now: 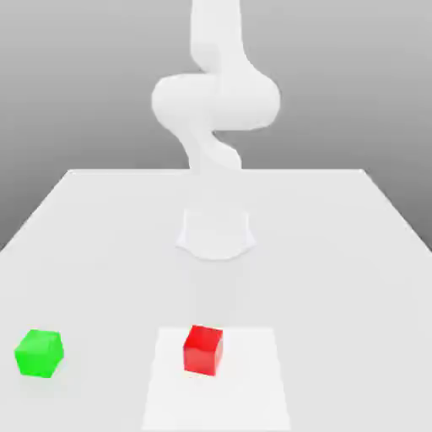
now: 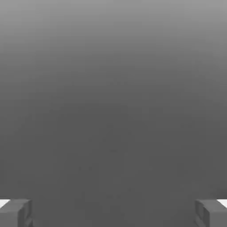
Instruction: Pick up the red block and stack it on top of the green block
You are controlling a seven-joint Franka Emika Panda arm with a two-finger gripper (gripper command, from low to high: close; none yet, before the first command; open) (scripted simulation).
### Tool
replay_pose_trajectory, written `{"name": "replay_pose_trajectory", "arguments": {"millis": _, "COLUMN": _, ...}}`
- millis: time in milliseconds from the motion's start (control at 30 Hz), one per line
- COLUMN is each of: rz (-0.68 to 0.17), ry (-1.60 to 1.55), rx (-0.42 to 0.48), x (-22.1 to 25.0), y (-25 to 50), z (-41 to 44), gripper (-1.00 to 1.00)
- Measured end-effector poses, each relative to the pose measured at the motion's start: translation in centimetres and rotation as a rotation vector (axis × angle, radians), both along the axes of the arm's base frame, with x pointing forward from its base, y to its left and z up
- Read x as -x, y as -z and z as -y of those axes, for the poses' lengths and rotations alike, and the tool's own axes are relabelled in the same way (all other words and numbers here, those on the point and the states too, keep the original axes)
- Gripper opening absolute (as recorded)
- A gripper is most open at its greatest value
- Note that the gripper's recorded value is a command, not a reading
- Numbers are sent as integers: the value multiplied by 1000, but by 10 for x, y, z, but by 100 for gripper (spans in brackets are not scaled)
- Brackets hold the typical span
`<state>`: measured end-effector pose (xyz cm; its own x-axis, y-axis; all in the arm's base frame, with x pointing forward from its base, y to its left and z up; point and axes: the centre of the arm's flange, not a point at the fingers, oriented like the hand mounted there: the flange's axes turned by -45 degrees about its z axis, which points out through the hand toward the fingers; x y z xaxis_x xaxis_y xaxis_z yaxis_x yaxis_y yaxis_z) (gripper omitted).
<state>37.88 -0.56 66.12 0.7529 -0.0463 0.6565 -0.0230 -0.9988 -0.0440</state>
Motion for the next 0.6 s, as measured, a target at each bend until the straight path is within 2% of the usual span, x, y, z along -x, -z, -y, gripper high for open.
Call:
{"name": "replay_pose_trajectory", "arguments": {"millis": 133, "rz": -155, "ry": 28, "rx": -52, "x": -44, "y": 99, "z": 6, "gripper": 0}}
{"name": "replay_pose_trajectory", "arguments": {"millis": 300, "rz": -344, "ry": 75, "rx": -87, "x": -65, "y": 224, "z": 7, "gripper": 0}}
{"name": "replay_pose_trajectory", "arguments": {"millis": 433, "rz": -495, "ry": 124, "rx": -93, "x": -55, "y": 321, "z": 8, "gripper": 0}}
{"name": "replay_pose_trajectory", "arguments": {"millis": 600, "rz": -671, "ry": 198, "rx": -72, "x": -16, "y": 426, "z": 13, "gripper": 0}}
